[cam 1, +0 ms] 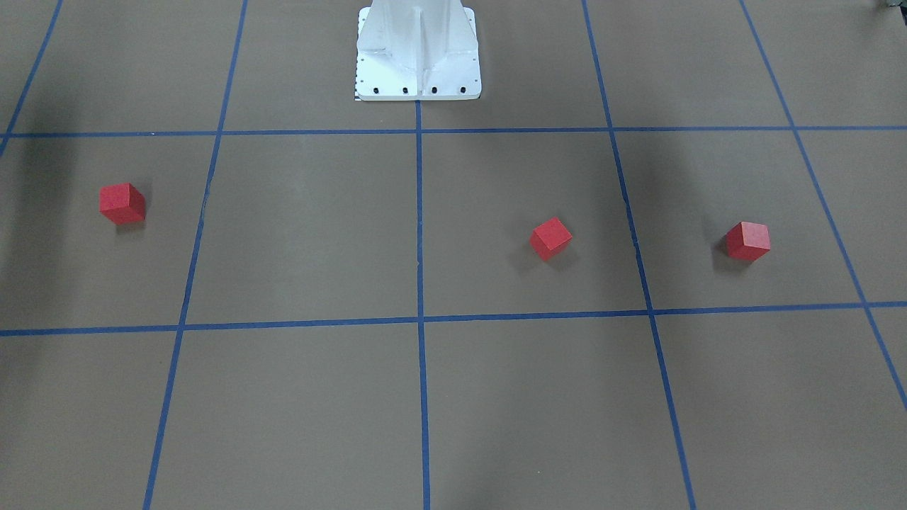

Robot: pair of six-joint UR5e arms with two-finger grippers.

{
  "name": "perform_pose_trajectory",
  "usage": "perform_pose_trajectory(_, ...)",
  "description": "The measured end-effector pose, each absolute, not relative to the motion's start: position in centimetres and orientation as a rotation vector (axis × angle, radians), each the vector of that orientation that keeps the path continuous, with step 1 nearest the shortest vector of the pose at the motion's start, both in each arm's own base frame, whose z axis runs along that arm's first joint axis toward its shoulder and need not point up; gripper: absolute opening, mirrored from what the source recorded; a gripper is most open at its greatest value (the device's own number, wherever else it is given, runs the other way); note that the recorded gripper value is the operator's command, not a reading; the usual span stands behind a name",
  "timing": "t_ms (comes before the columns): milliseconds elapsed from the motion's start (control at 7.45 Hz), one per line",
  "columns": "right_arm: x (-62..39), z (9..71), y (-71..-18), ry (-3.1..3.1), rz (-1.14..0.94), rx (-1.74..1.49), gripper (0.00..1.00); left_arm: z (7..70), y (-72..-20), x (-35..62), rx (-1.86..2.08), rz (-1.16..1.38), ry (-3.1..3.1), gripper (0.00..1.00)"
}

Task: Form red blocks into L shape at center
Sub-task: 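Reach the right gripper toward the red cube on the far right side, then close the right gripper on the red cube and lift it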

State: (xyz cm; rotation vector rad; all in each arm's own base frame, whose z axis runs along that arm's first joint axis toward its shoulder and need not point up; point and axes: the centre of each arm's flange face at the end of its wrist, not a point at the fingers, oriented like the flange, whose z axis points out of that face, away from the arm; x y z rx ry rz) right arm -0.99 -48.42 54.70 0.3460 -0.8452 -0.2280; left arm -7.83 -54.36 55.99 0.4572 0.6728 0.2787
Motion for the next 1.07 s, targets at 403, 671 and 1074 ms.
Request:
perform_pose_trajectory(403,-11.9,51.0,-45.2,-0.817,-0.121,0.225,1.00,56.0,-54.4,-7.8,0.456,0.279,0.673,1.00)
perform_pose_trajectory(671,-18.7,50.0,-41.5,-0.792,-0.053,0.170,1.00,56.0,-54.4,-7.7,0.457,0.281,0.673,1.00)
perform_pose_trajectory(1074,-23.7,51.8,-37.0,-0.777,-0.018,0.172,0.99,56.1,-54.3,-7.7,0.467,0.284,0.672,1.00)
